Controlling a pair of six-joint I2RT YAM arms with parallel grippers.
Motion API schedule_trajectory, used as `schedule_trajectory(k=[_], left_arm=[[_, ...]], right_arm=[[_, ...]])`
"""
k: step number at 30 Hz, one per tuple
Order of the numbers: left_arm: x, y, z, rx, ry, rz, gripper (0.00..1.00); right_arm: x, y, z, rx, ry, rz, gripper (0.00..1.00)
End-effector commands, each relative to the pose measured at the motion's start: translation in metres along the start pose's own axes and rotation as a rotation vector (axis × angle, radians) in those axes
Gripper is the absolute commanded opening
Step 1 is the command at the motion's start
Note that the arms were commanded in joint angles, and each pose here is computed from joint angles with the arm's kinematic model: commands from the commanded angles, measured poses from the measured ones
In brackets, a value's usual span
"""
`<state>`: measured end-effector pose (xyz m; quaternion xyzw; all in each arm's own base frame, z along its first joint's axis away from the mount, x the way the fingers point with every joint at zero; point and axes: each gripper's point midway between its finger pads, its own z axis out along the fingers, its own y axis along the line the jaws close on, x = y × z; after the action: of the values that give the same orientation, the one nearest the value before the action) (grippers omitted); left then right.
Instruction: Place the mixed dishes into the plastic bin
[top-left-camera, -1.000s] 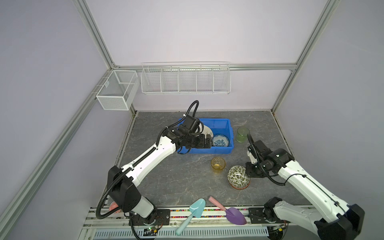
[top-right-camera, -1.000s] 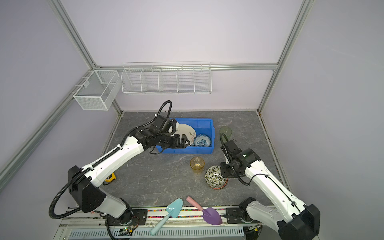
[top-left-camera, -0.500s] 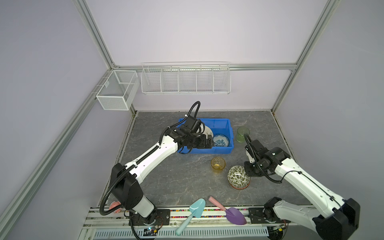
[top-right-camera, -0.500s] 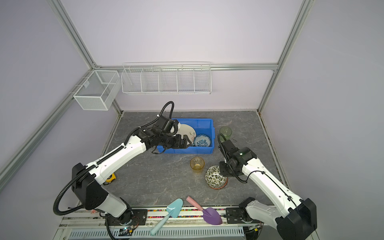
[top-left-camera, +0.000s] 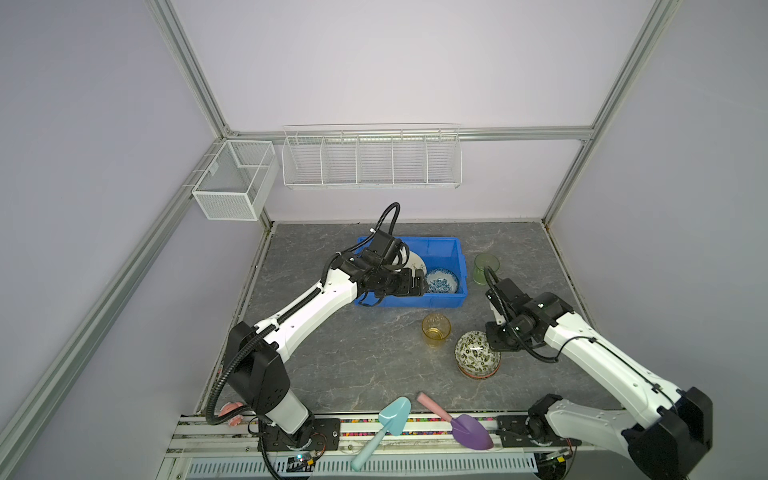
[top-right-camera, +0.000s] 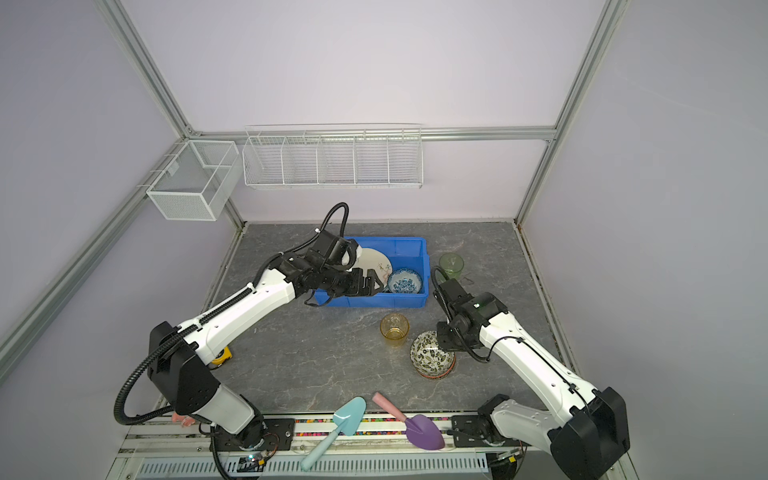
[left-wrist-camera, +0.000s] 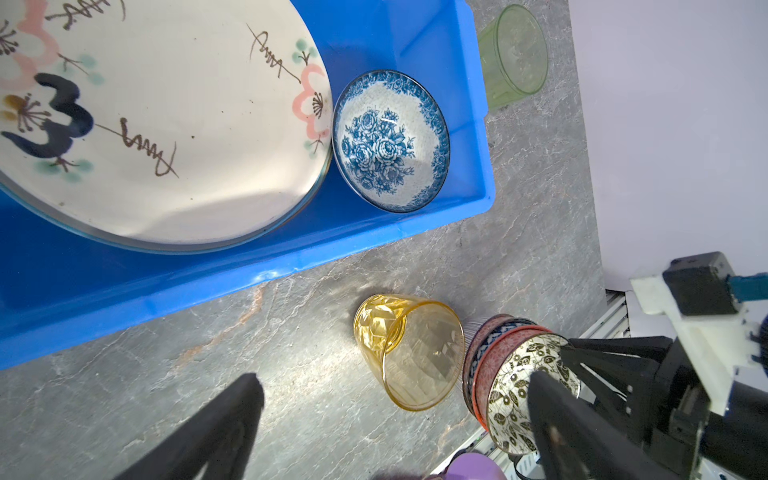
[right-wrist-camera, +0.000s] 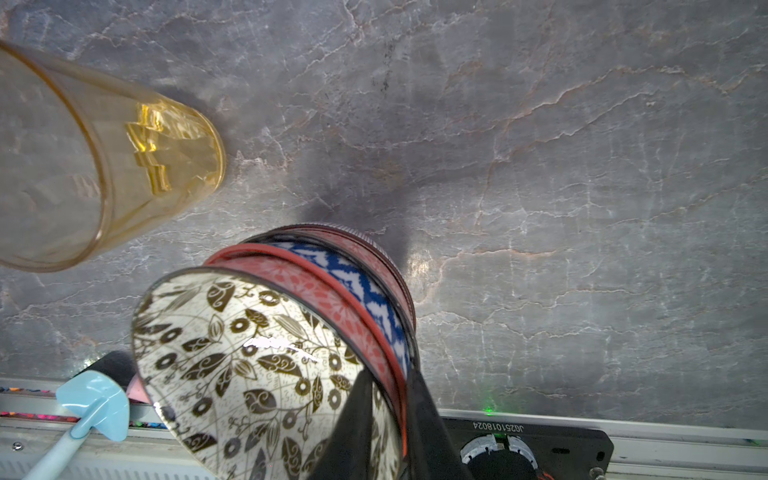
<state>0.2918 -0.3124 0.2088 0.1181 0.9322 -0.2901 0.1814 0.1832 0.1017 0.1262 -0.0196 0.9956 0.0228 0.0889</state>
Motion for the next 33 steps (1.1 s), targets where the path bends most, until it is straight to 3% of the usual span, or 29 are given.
schedule_trajectory(k=[1, 18, 33], left_arm=[[-0.004, -0.001, 0.004, 0.013, 0.000, 0.010, 0.99], [-0.001, 0.000, 0.011, 0.024, 0.016, -0.005, 0.99], [0.001, 0.001, 0.011, 0.025, 0.021, -0.006, 0.99]], right_arm=[[-0.002, 0.000, -0.001, 0.013, -0.008, 0.010, 0.16], [-0.004, -0.001, -0.021, 0.005, -0.052, 0.007, 0.12], [0.002, -0.001, -0.006, 0.020, -0.004, 0.005, 0.34]])
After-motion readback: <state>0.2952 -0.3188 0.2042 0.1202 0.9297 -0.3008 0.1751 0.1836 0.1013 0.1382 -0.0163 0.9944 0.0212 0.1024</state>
